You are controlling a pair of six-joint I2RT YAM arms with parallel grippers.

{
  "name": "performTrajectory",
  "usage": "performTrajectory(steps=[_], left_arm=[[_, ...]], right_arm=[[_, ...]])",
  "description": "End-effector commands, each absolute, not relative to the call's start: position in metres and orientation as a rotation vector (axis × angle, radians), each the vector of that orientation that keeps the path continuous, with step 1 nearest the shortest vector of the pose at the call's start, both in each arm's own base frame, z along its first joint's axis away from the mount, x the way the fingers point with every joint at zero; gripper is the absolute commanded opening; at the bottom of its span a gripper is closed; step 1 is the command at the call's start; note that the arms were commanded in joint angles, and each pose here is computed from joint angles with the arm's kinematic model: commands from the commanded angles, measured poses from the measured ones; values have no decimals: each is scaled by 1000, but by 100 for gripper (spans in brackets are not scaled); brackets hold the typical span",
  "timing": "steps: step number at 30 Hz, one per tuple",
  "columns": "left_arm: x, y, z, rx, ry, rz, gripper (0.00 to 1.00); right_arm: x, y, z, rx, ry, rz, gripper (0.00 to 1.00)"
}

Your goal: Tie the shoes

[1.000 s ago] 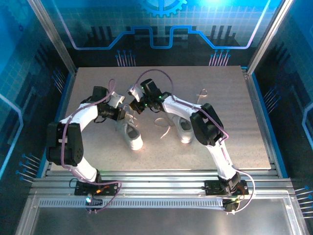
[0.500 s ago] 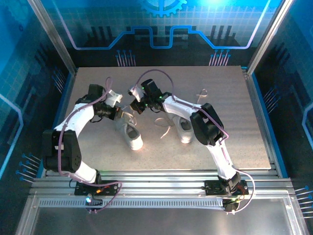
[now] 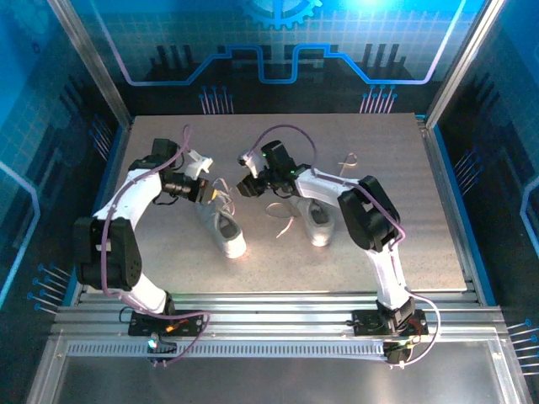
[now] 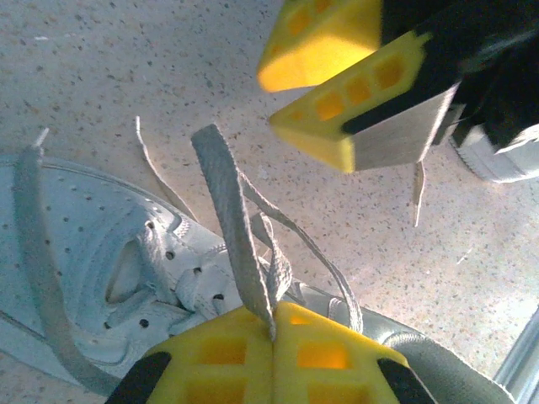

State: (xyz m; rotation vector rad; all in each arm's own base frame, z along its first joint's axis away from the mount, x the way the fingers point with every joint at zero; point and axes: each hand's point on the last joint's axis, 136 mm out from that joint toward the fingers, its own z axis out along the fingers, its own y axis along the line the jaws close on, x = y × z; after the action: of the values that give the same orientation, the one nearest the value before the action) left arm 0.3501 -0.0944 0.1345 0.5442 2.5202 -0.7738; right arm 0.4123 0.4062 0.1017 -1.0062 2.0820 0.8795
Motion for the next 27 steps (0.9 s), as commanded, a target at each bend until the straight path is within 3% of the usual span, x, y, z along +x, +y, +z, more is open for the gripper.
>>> performTrajectory(steps=[1, 8, 27], left_arm=[[347, -99, 142, 549, 2514, -861, 0], [346, -101, 145, 541, 2515, -905, 0], [346, -105, 156, 546, 2483, -945, 0]], right_arm=[[405, 407, 150, -1033, 1917, 908, 28], [379, 424, 161, -1185, 1695, 860, 27], [358, 462, 136, -1435, 1572, 926, 45]])
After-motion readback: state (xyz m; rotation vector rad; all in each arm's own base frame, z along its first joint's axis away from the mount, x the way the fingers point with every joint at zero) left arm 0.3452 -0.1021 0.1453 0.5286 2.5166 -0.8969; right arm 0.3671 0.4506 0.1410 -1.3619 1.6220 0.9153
